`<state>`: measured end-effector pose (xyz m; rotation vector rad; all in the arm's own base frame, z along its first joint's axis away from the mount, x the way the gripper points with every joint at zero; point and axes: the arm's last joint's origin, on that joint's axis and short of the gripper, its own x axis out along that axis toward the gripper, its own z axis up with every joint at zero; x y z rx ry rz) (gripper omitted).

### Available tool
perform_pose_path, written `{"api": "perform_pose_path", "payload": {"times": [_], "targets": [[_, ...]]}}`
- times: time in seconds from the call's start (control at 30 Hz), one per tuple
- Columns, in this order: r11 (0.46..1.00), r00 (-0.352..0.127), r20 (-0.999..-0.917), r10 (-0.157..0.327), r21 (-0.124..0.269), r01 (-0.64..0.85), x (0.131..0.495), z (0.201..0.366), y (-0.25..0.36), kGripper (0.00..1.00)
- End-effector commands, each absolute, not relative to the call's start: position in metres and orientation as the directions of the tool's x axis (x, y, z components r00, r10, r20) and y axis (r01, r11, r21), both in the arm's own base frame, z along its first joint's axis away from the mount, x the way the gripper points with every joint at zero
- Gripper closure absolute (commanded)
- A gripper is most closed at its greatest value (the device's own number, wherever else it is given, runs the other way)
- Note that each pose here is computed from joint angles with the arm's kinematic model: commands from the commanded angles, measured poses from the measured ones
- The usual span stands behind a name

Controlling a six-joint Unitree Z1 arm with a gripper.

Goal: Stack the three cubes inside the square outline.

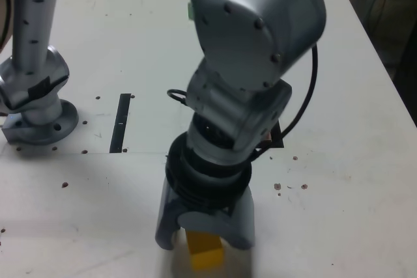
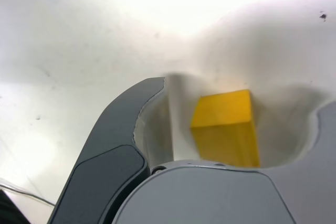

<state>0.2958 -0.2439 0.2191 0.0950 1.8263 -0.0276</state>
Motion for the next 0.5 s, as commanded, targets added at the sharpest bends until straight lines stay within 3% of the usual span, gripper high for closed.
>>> {"api": "perform_pose_path", "payload": {"times": [0.0, 0.3, 0.47], "targets": [[0.996, -0.259, -0.9649, 0.042, 0.022, 0.081, 0.2977, 0.2166, -0.2448, 0.17], [0.996, -0.275, -0.9614, 0.005, -0.02, 0.086, 0.3014, 0.215, -0.2495, 0.18], [0.995, -0.269, -0.9632, 0.003, -0.023, 0.092, 0.3038, 0.2138, -0.2511, 0.25]]}}
